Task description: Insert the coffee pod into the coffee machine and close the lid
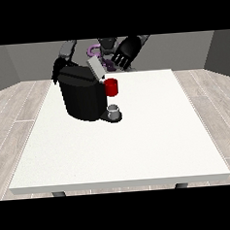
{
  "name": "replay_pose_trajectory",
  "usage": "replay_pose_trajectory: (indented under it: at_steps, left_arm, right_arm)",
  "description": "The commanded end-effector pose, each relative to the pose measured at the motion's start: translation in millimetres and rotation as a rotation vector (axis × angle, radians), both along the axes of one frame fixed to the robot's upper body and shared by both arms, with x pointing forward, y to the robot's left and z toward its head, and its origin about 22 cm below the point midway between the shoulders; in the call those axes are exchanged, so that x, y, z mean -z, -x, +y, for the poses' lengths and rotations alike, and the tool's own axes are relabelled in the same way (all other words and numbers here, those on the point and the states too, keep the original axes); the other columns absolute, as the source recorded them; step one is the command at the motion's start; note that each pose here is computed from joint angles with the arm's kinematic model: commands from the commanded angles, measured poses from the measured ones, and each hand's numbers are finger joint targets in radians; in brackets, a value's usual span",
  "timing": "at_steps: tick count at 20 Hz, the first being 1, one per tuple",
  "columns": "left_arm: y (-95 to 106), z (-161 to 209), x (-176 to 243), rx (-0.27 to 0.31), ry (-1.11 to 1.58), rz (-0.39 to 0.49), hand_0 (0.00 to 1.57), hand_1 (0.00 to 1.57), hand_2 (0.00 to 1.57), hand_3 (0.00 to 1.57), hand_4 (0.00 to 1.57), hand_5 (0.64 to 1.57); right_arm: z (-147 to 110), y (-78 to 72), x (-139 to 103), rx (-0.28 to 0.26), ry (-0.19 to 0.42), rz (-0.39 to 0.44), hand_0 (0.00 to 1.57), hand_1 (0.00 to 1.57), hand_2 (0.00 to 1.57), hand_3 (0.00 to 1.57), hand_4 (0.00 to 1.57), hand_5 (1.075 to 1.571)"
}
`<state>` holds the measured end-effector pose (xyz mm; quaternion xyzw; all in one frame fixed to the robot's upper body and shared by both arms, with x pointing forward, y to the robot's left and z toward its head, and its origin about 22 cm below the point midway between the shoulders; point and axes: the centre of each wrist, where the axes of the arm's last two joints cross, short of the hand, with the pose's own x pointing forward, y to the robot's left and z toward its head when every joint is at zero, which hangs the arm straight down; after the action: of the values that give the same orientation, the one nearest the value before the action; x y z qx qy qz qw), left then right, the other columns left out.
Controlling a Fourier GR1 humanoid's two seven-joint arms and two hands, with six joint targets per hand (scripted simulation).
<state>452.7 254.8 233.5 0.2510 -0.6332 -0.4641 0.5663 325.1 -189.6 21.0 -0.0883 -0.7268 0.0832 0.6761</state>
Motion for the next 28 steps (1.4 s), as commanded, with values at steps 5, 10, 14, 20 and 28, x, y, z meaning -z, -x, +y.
replay_pose_trajectory:
  at_steps: [5, 10, 14, 20, 28]
  left_arm:
    - [0, 22, -36, -0.014, 0.004, -0.069, 1.29, 1.29, 1.32, 1.26, 0.48, 1.571]
    - [-6, -21, -25, 0.029, -0.006, -0.049, 1.19, 1.19, 1.27, 1.23, 0.47, 1.571]
    - [-6, 11, -48, -0.015, 0.012, -0.040, 1.20, 1.20, 1.26, 1.23, 0.46, 1.571]
    - [-7, -11, -32, 0.031, -0.033, -0.082, 1.21, 1.21, 1.25, 1.22, 0.43, 1.571]
    - [-9, -11, -41, 0.021, -0.021, -0.081, 1.17, 1.17, 1.24, 1.19, 0.41, 1.571]
  right_arm:
    - [-4, -8.9, -29, -0.005, 0.002, -0.082, 0.00, 0.00, 0.00, 0.00, 0.18, 1.571]
    - [-17, -18.6, -29, 0.048, -0.010, -0.069, 0.00, 0.00, 0.00, 0.00, 0.00, 1.571]
    - [-4, -14.7, -38, 0.017, 0.006, -0.075, 0.00, 0.00, 0.00, 0.00, 0.10, 1.571]
    - [-37, -28.1, -50, 0.047, -0.012, -0.105, 0.00, 0.00, 0.00, 0.00, 0.19, 1.571]
    - [-3, -17.5, -33, 0.052, -0.010, -0.098, 0.00, 0.00, 0.00, 0.00, 0.17, 1.571]
